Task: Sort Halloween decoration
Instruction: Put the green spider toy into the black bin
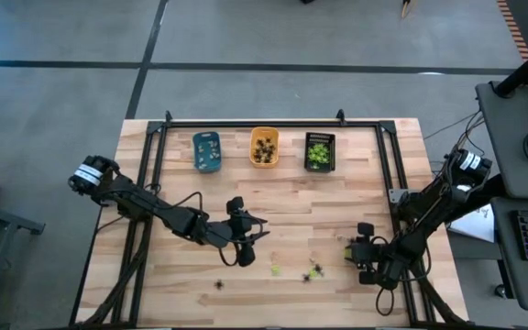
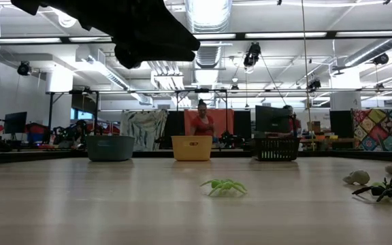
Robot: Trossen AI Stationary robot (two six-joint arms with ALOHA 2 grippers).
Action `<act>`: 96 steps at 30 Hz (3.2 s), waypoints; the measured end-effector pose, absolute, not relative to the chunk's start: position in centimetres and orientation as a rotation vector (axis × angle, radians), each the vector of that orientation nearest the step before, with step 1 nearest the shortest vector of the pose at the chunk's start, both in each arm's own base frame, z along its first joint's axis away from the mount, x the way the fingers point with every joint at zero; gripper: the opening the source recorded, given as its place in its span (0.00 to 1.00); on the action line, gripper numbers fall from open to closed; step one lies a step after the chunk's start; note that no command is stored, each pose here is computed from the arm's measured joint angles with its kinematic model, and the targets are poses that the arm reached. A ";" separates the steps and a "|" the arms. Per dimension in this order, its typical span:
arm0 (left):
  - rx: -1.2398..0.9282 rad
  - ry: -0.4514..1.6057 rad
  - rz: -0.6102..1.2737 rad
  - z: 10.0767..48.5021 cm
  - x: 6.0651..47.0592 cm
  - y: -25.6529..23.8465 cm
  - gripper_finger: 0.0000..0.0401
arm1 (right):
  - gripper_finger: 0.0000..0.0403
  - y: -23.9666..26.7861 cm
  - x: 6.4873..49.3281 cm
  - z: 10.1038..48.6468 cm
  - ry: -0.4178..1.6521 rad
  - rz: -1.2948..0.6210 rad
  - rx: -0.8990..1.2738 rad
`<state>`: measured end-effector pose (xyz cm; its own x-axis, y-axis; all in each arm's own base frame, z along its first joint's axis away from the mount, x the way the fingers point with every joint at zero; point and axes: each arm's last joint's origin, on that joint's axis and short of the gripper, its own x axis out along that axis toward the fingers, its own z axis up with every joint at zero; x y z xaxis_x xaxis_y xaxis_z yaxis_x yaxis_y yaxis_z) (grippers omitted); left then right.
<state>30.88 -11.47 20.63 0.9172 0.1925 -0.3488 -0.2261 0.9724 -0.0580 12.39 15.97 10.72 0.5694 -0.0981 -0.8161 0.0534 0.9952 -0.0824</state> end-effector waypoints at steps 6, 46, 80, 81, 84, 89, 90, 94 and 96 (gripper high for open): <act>-0.102 0.342 0.215 20.7 30.9 -11.5 0.33 | 0.23 16.0 12.4 10.7 0.967 -0.082 -0.048; -0.101 0.336 0.214 20.7 30.9 -11.5 0.33 | 0.08 15.9 12.6 13.0 0.857 -0.072 0.047; 0.121 0.133 0.119 20.5 35.7 -12.8 0.13 | 0.02 15.3 14.9 18.6 1.281 -0.557 0.861; 0.150 0.143 0.115 20.5 36.2 -13.0 0.10 | 0.02 15.2 14.7 18.5 1.293 -0.575 0.871; 0.229 0.189 0.108 19.9 37.7 -13.5 0.04 | 0.02 15.0 14.6 18.0 1.294 -0.610 0.892; 0.242 0.204 0.082 18.9 39.9 -13.4 0.01 | 0.02 14.8 14.4 17.4 1.298 -0.608 0.882; 0.247 0.206 0.075 18.7 40.3 -13.4 0.01 | 0.02 14.8 14.3 17.3 1.298 -0.603 0.876; 0.257 0.213 0.050 17.7 42.1 -13.7 0.00 | 0.02 14.7 14.3 16.3 1.250 -0.556 0.857; 0.249 0.202 0.021 17.6 43.1 -14.1 0.00 | 0.02 14.8 14.4 15.9 1.219 -0.530 0.879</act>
